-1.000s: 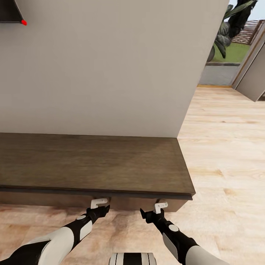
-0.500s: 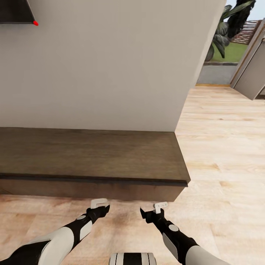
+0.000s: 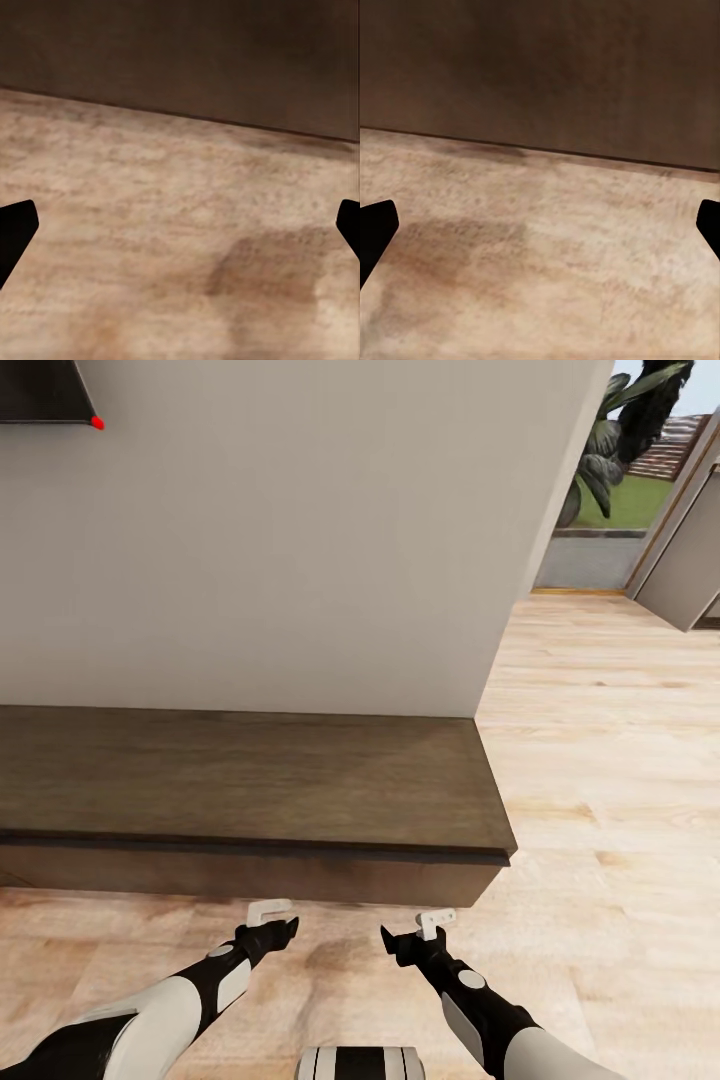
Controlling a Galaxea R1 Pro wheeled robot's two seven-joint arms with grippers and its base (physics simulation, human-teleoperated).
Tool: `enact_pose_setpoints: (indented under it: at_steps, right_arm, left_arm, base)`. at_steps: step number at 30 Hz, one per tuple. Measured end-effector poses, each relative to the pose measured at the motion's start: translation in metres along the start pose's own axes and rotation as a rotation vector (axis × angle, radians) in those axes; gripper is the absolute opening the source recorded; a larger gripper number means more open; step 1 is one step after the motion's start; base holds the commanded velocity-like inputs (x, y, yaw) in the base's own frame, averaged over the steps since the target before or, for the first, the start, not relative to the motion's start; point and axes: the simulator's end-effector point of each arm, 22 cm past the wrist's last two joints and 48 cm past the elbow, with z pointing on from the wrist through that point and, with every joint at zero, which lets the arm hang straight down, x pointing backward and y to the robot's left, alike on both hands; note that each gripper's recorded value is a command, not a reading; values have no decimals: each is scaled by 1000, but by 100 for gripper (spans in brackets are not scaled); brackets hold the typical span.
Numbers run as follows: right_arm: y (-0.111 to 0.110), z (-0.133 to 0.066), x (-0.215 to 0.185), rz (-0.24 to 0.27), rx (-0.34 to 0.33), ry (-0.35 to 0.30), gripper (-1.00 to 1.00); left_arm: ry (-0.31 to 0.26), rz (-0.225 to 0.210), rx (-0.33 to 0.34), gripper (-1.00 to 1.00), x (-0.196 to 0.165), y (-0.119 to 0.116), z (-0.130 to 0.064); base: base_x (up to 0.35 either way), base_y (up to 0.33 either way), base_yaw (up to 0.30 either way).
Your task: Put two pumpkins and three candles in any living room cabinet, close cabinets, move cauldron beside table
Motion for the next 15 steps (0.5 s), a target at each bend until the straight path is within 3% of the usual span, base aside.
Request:
enact_pose_setpoints:
  at_steps: [5,7,15]
  right_arm:
    - [0,0,0,0,-1,0,100]
    - [1,-1,-5,-1,-1,-7,100]
    - [5,-7,-23,-14,-4,-33,100]
  left_arm:
    - [0,-4,3,100,0,0,0]
    - [-8,-40,0,100,-4,0,-2]
    - [-32,-51,6,100,-20,-4,-11]
  base:
    - [0,0,0]
    - [0,0,0]
    - [0,0,0]
